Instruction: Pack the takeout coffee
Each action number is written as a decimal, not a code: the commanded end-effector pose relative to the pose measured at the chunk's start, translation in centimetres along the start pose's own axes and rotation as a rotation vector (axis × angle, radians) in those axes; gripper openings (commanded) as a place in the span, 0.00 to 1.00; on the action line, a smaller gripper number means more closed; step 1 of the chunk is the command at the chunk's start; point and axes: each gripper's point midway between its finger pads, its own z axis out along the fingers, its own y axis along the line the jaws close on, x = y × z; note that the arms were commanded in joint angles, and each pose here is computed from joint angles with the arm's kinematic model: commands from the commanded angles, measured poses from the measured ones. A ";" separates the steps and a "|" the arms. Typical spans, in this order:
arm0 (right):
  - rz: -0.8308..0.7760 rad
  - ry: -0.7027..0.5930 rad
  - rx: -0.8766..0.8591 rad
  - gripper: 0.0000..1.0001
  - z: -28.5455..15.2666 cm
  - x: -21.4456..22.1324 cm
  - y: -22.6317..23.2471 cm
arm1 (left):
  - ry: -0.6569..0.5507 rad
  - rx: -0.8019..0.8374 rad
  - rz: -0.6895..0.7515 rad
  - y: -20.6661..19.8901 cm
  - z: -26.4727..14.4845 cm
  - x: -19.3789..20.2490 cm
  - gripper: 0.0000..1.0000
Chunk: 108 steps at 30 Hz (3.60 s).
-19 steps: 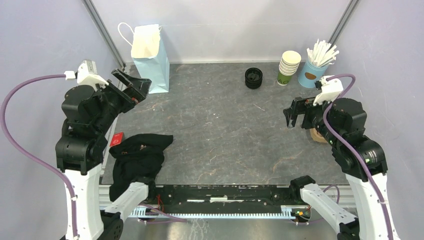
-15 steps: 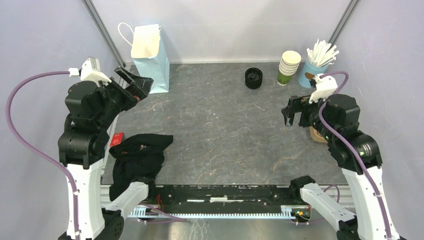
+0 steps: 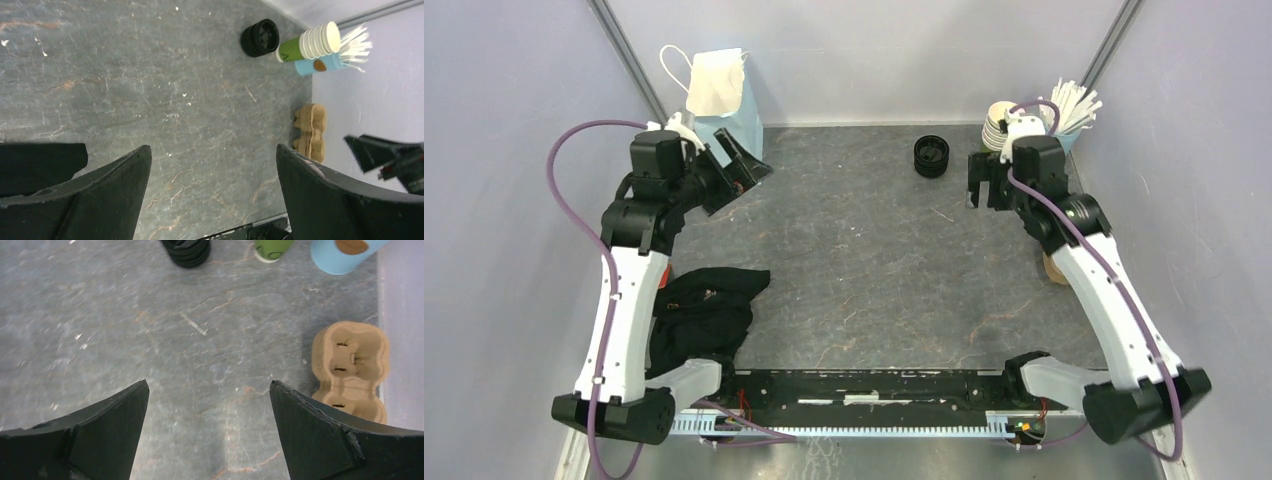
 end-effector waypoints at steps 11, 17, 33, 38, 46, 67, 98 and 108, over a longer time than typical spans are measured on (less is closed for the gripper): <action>0.334 -0.201 0.439 0.95 9.2 -10.2 -10.0 | -0.011 0.114 0.490 -6.2 0.7 1.2 1.00; 0.396 -0.206 0.480 0.89 14.0 -11.1 -12.2 | -0.035 0.031 0.563 -5.2 1.3 1.3 1.00; 0.503 -0.233 0.474 0.55 23.8 -11.7 -15.9 | -0.006 -0.080 0.619 -4.2 4.1 0.4 1.00; 0.533 -0.242 0.478 0.51 24.9 -11.4 -16.6 | -0.005 -0.102 0.628 -3.9 4.5 0.2 1.00; 0.559 -0.214 0.456 0.46 26.7 -10.1 -17.3 | -0.002 -0.117 0.636 -4.0 5.2 -0.1 1.00; 0.589 -0.181 0.438 0.16 27.7 -8.8 -18.0 | 0.015 -0.104 0.630 -4.1 5.5 0.3 1.00; 0.653 -0.290 0.381 0.01 22.0 -14.5 -17.5 | 0.009 -0.067 0.624 -4.5 4.5 0.5 1.00; 0.617 -0.395 0.310 0.01 15.8 -19.8 -16.4 | 0.011 -0.002 0.627 -5.5 2.9 1.8 1.00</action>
